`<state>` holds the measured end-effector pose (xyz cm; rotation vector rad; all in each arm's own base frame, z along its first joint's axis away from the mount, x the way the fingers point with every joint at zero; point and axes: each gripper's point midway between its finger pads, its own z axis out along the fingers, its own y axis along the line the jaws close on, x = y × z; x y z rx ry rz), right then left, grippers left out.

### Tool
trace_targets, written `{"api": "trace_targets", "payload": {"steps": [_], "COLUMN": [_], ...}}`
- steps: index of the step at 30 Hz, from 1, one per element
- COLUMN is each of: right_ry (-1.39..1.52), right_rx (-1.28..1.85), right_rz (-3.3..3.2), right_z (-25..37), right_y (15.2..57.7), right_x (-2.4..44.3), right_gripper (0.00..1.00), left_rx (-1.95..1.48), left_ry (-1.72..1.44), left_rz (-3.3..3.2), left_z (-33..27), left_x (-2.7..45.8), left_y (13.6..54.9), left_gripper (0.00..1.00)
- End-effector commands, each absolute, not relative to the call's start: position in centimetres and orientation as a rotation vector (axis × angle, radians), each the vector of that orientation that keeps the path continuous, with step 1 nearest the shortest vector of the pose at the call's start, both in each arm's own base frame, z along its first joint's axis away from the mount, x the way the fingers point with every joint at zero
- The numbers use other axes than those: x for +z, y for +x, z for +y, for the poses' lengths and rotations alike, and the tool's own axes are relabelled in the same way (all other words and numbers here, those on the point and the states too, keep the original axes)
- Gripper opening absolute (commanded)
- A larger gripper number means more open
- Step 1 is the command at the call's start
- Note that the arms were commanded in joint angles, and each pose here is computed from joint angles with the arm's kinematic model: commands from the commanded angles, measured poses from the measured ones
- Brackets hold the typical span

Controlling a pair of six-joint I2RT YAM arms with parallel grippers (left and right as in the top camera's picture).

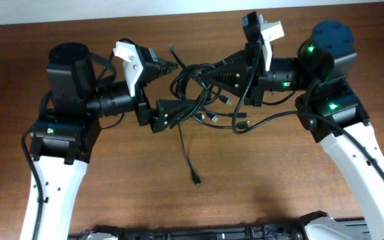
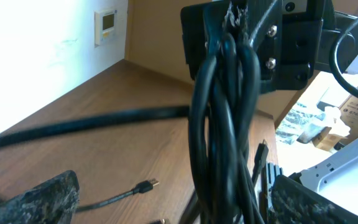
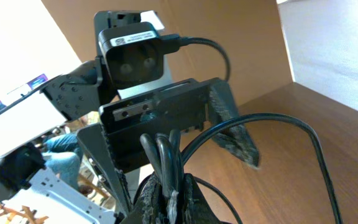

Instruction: Untangle cables

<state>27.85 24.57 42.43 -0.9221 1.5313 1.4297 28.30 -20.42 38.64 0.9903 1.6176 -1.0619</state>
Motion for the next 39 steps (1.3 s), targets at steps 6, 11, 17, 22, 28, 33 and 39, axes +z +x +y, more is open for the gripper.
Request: {"api": "trace_targets", "payload": {"steps": [6, 11, 17, 22, 28, 33, 39], "right_ry": [-0.999, -1.021, -1.026, -1.033, -0.957, -0.839, -0.707], "right_rx": [1.478, 1.493, 1.498, 1.472, 1.439, 1.407, 1.253], "right_rz": [1.488, 1.48, 1.478, 1.463, 1.516, 1.62, 1.713], "right_z": [24.9, 25.5, 25.7, 25.6, 23.8, 22.6, 21.8], "right_y": [26.1, 25.6, 25.4, 25.6, 27.3, 29.1, 31.8], "right_x": [43.2, 43.1, 43.1, 43.1, 42.7, 41.5, 39.7], "right_gripper": [0.04, 0.04, 0.04, 0.65, 0.85, 0.87, 0.88], "left_rx": [-1.077, -1.097, -1.084, -0.998, -0.895, -0.87, -0.871], "left_ry": [1.029, 1.065, 1.065, 0.992, 0.863, 0.849, 0.85], "left_rz": [1.583, 1.56, 1.553, 1.623, 1.724, 1.734, 1.733], "left_z": [-21.0, -22.1, -22.1, -21.6, -20.4, -20.2, -20.2], "left_x": [39.0, 39.1, 39.2, 38.6, 37.9, 37.8, 37.8], "left_y": [27.5, 26.8, 27.0, 28.6, 30.8, 31.1, 31.1], "left_gripper": [0.64, 0.44, 0.1, 0.0, 0.0, 0.0, 0.0]}}
